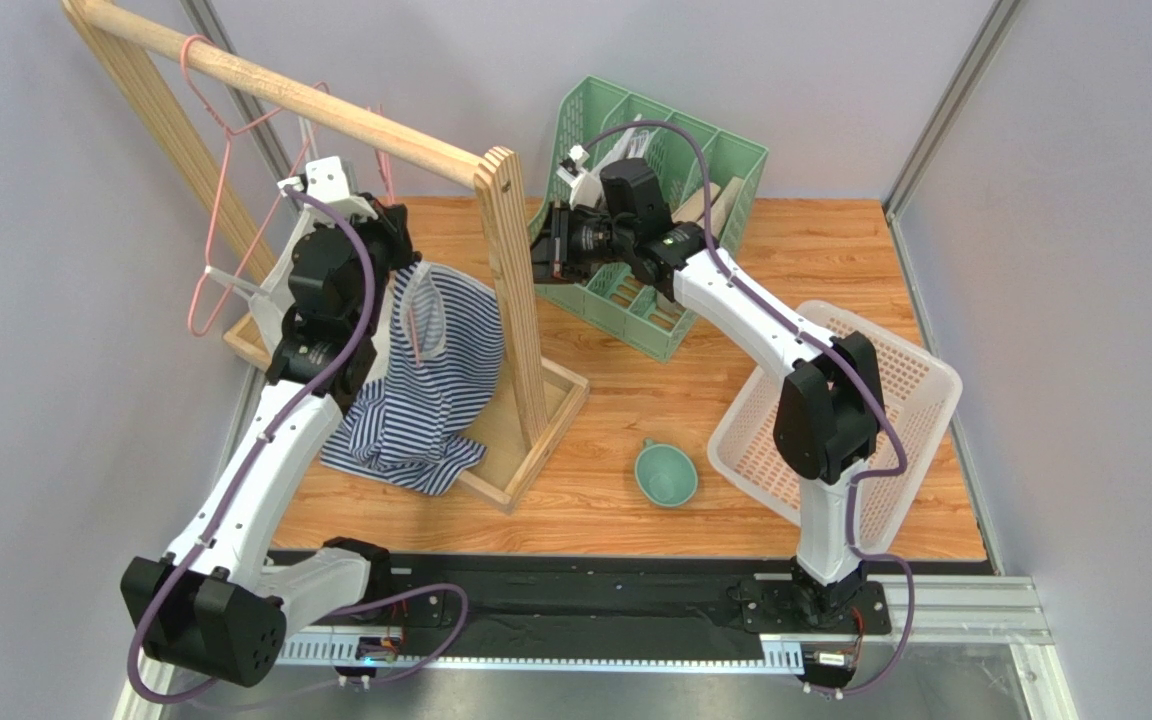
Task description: Remove the tank top from the hanger
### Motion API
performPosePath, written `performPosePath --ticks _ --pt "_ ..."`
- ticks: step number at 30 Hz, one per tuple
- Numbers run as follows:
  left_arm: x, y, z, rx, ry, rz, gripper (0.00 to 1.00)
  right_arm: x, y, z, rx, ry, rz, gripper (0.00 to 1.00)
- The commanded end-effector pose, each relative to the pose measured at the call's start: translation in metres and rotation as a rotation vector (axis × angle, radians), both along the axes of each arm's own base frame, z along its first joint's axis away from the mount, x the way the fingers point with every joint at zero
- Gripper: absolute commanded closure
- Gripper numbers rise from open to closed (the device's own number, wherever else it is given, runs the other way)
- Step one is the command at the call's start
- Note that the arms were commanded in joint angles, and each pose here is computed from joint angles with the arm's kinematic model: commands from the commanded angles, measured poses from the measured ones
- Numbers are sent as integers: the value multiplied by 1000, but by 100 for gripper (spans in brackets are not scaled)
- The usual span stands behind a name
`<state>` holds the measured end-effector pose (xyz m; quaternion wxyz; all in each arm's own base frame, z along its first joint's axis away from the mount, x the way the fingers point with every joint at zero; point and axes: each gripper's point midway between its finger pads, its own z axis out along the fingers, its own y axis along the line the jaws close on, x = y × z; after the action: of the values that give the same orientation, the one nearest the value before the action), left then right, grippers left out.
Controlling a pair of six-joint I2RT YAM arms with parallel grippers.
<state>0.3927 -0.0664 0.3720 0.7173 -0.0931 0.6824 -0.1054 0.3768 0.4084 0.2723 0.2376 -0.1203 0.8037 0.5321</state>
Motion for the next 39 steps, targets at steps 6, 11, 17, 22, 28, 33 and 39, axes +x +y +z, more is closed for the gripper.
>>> performPosePath --ticks 6,11,17,22,28,33,39 --pt "-14 6 24 -67 -17 19 100 -7 5 26 35 -56 18 94" --pt "-15 9 21 -48 11 33 97 -9 6 25 32 -52 21 92" --pt "-17 12 22 -49 6 47 87 -10 5 26 32 -54 22 92" --pt "-17 15 22 -43 15 64 100 -12 5 26 30 -54 22 91" --pt "-20 17 29 -35 -48 63 100 -14 8 22 27 -47 30 91" --pt "-20 5 -6 -37 170 16 96 -23 10 18 8 -56 49 91" --pt "-27 9 -108 -70 536 86 80 -39 -3 -13 -97 -56 56 91"
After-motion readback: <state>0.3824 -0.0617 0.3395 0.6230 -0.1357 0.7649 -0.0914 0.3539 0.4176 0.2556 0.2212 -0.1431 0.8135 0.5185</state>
